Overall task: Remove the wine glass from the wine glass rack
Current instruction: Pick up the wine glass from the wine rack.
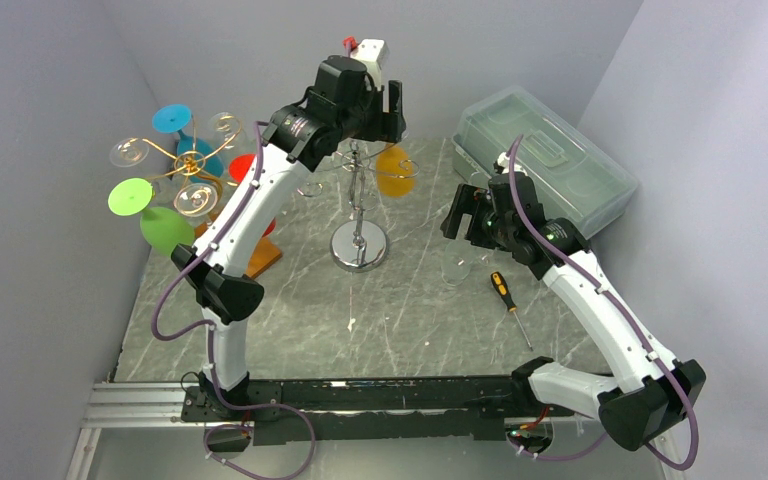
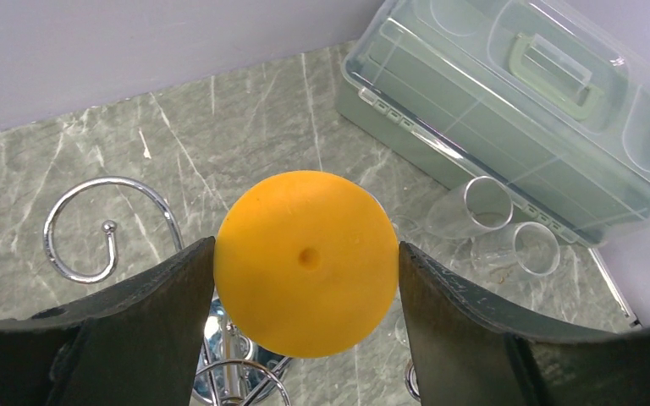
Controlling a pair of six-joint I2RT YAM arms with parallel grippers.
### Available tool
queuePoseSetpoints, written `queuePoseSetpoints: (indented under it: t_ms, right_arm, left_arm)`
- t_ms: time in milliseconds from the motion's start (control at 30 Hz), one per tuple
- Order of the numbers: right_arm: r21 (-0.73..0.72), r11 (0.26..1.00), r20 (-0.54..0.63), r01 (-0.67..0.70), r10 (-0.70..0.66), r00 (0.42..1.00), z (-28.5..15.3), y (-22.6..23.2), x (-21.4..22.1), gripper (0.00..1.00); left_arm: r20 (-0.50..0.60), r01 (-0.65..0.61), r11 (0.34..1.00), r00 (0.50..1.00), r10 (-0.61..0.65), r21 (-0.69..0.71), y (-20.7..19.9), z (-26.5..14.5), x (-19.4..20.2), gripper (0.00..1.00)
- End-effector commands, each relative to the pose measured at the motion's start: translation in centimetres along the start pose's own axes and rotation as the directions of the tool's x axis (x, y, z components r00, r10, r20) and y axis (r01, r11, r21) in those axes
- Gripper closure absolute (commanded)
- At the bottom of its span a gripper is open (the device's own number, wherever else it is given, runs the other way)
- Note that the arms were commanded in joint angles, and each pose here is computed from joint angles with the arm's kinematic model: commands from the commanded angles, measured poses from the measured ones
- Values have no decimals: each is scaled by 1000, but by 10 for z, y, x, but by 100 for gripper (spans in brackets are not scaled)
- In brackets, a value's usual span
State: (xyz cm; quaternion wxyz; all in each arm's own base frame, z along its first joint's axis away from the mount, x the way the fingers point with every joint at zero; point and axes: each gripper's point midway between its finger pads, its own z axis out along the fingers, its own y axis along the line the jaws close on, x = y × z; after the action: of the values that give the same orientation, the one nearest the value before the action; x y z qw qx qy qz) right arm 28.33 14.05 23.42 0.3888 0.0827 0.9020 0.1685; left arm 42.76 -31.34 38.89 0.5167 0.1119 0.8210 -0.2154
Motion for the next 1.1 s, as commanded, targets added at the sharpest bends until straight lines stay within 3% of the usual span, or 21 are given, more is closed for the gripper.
queuePoseSetpoints:
  t_ms: [0, 633, 1067]
  right_arm:
    - [-39, 999, 41, -7, 8, 999, -1, 8, -11, 6]
    - [-21, 1000, 81, 5, -3, 997, -4, 7, -22, 5]
    - [-28, 1000, 171, -2, 7, 985, -6, 13, -47, 5]
  left_arm:
    - [85, -9, 999, 996, 11, -30, 3, -20, -26, 45]
    - [202, -14, 997, 979, 30, -78, 8, 12, -48, 45]
    - [291, 3, 998, 957, -19, 55, -18, 25, -69, 46]
